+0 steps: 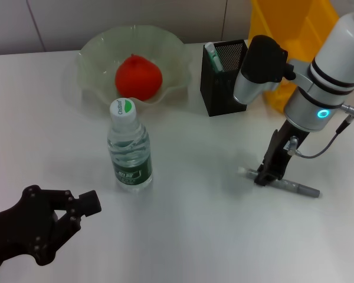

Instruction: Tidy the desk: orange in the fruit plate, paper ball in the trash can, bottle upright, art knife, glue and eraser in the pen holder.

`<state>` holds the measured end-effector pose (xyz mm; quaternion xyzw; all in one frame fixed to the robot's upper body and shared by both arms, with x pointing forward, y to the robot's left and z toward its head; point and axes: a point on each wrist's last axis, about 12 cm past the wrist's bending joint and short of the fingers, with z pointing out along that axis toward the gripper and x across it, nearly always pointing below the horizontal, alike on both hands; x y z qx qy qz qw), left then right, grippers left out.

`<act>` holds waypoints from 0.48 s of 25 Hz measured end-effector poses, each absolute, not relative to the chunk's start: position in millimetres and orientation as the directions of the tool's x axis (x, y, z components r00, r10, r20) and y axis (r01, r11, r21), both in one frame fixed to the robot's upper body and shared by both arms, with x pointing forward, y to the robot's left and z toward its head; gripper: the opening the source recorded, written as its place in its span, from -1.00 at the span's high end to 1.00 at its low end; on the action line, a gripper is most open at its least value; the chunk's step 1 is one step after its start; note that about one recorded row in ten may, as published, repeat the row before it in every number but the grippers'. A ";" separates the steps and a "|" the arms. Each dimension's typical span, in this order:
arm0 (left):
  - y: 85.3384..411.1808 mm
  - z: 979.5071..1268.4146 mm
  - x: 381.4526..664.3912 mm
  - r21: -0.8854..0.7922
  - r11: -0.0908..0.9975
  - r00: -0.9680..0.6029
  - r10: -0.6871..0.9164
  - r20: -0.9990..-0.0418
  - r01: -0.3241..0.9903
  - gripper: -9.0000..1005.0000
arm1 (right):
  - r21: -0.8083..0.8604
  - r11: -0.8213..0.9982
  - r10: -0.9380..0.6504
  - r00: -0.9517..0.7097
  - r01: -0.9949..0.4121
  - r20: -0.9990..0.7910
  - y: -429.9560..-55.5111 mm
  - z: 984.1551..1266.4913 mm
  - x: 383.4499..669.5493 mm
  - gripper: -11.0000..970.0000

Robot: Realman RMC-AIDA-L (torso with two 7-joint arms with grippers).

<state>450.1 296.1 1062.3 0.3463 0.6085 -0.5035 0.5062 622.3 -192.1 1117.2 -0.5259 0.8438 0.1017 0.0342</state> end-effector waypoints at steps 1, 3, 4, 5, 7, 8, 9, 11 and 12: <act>296.2 1062.4 450.1 -0.262 0.253 -0.248 -0.088 -0.965 0.931 0.90 | 0.131 0.431 -0.878 -0.448 -0.893 -0.168 -192.0 1117.7 622.9 0.66; 296.3 1062.4 450.1 -0.262 0.253 -0.247 -0.088 -0.965 0.931 0.90 | 0.123 0.440 -0.873 -0.456 -0.889 -0.173 -192.3 1118.9 623.9 0.66; 296.9 1062.6 450.1 -0.261 0.255 -0.246 -0.089 -0.965 0.931 0.90 | 0.117 0.444 -0.870 -0.459 -0.888 -0.179 -192.0 1120.2 624.4 0.66; 297.2 1062.7 450.0 -0.261 0.255 -0.246 -0.090 -0.965 0.931 0.90 | 0.114 0.446 -0.869 -0.460 -0.888 -0.184 -191.5 1121.7 624.2 0.66; 298.3 1063.1 449.6 -0.261 0.257 -0.245 -0.091 -0.965 0.931 0.90 | 0.109 0.448 -0.865 -0.461 -0.887 -0.196 -190.7 1125.8 622.6 0.66; 298.5 1063.2 449.6 -0.261 0.257 -0.245 -0.092 -0.965 0.930 0.90 | 0.110 0.448 -0.864 -0.461 -0.887 -0.202 -190.2 1128.5 620.8 0.66; 298.5 1063.2 449.6 -0.261 0.257 -0.245 -0.092 -0.965 0.930 0.90 | 0.103 0.450 -0.861 -0.462 -0.887 -0.213 -190.7 1133.0 620.0 0.67; 299.5 1063.7 449.5 -0.262 0.258 -0.246 -0.095 -0.965 0.930 0.90 | 0.098 0.452 -0.855 -0.462 -0.887 -0.237 -191.4 1142.6 617.1 0.67; 299.9 1064.0 449.6 -0.262 0.259 -0.245 -0.095 -0.965 0.930 0.90 | 0.104 0.453 -0.850 -0.464 -0.886 -0.250 -191.4 1147.2 615.5 0.67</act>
